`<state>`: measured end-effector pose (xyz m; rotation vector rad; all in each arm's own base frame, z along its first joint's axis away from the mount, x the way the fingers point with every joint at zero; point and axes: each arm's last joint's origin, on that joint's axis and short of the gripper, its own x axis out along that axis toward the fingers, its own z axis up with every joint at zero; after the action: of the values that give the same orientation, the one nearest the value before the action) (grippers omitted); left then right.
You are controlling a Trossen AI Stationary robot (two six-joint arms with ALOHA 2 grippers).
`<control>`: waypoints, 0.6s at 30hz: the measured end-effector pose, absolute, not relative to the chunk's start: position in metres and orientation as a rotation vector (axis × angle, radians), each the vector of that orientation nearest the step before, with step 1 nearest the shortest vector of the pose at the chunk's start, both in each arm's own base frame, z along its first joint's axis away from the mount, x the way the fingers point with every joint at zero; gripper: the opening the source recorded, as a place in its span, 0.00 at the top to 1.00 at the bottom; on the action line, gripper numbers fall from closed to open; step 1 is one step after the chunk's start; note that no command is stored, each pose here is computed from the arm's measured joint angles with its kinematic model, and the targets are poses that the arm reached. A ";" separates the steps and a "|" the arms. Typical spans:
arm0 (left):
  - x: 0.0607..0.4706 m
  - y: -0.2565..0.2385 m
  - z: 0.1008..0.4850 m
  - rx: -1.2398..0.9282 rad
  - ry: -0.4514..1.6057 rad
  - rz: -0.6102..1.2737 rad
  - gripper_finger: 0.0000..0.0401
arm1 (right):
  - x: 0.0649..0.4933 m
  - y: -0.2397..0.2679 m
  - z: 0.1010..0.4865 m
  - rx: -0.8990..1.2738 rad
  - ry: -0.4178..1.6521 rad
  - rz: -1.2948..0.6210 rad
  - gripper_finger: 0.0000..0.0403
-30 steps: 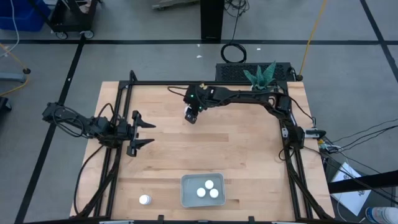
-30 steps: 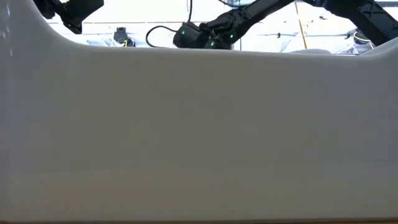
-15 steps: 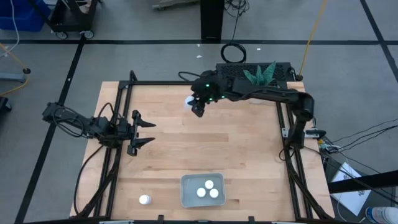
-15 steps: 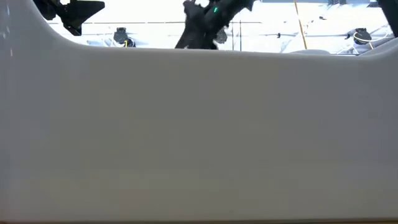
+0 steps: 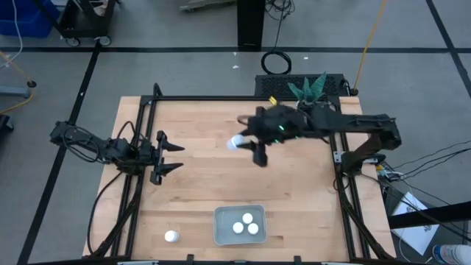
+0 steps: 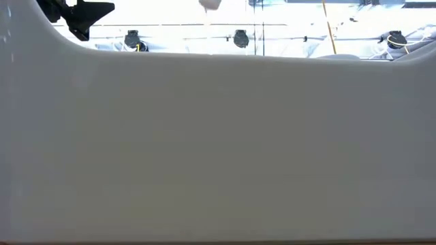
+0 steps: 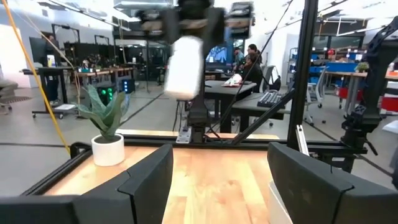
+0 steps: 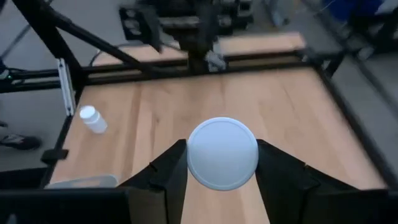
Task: Pick and place pill bottles into a basket
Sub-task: Put the white pill bottle into the gray bin
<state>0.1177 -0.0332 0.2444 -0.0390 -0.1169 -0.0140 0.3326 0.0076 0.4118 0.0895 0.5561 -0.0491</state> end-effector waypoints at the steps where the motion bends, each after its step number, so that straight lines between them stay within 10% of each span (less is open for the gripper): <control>1: 0.118 -0.033 0.244 -0.050 -0.116 -0.015 0.33 | 0.328 0.017 0.416 0.068 0.540 -0.055 0.63; 18: 0.118 -0.033 0.244 -0.077 -0.116 -0.017 0.33 | 0.306 0.133 0.387 -0.051 0.525 -0.022 0.63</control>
<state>0.1177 -0.0332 0.2443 -0.0772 -0.1158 -0.0169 0.3062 0.1332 0.3867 -0.0507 0.5248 -0.0217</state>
